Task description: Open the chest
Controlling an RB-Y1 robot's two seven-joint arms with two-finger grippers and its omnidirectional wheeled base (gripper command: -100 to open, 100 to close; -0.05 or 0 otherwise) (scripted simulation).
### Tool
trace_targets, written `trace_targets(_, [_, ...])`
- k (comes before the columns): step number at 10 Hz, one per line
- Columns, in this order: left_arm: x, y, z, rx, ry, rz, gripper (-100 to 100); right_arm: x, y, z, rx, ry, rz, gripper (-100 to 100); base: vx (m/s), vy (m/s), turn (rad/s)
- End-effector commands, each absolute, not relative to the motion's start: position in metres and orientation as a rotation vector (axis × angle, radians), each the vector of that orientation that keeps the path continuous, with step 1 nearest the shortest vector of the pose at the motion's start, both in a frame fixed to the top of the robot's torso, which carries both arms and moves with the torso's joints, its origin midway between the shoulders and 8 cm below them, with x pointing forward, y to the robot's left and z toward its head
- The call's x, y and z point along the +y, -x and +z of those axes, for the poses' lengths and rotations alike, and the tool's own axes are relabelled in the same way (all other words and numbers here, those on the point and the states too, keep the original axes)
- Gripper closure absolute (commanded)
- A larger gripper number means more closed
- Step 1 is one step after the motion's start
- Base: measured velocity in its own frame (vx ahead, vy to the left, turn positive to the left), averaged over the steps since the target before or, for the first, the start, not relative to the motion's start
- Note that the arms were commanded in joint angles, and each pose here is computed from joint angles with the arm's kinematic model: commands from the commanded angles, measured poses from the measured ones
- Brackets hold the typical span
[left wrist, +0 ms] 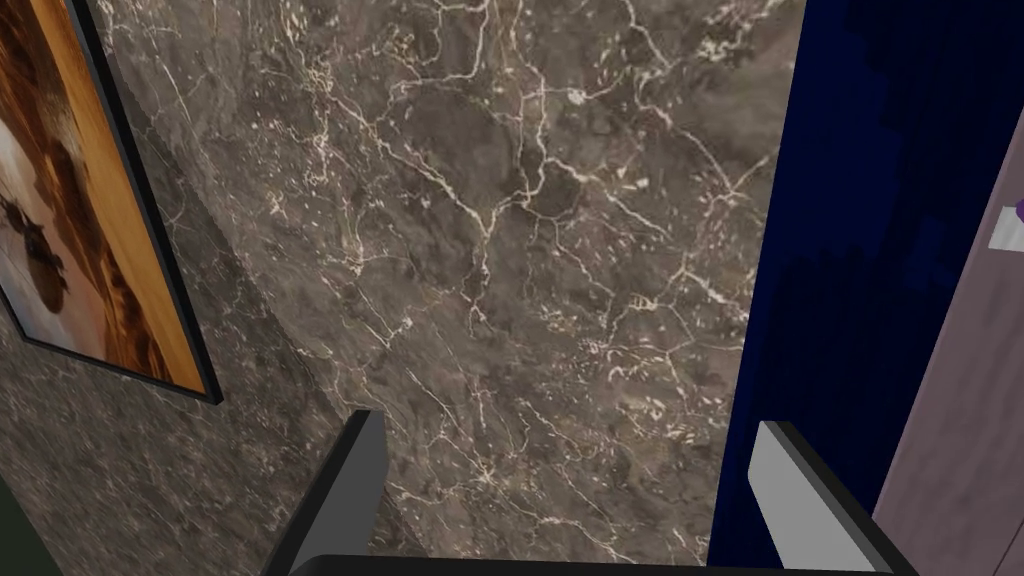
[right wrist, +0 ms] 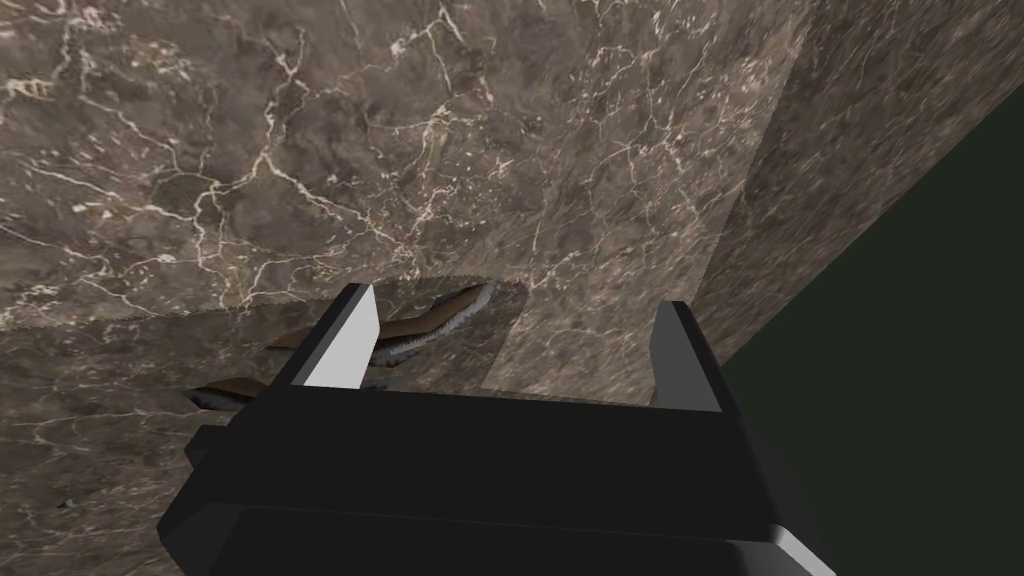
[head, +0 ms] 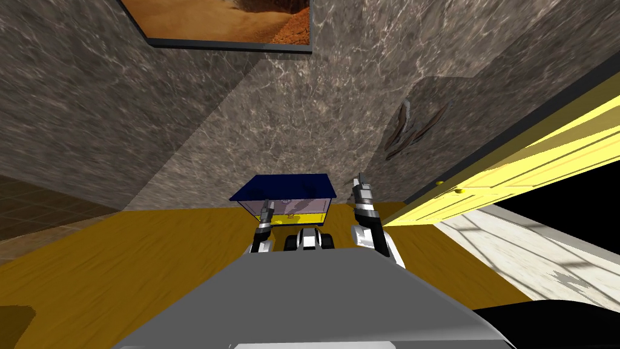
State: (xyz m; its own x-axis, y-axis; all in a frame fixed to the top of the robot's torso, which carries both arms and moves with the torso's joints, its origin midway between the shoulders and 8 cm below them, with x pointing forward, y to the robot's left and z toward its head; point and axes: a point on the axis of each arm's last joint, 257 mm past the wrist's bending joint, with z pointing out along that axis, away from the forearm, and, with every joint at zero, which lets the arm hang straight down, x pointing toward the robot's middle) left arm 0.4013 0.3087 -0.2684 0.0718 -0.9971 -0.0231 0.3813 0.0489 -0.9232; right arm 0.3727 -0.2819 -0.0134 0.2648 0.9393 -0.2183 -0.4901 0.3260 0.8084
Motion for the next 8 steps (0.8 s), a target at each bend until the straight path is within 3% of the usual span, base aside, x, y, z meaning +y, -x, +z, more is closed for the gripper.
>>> trace_targets(1, [0.308, -0.398, -0.287, 0.906, 0.944, -1.282, -100, -0.282, -0.373, -0.013, 0.79, -0.689, 1.076, 0, 0.017, -0.008, -0.031])
trace_targets(8, [0.306, -0.386, -0.327, 0.945, 0.989, -1.254, -100, -0.282, -0.373, -0.013, 0.79, -0.689, 1.076, 0, 0.017, -0.009, -0.038])
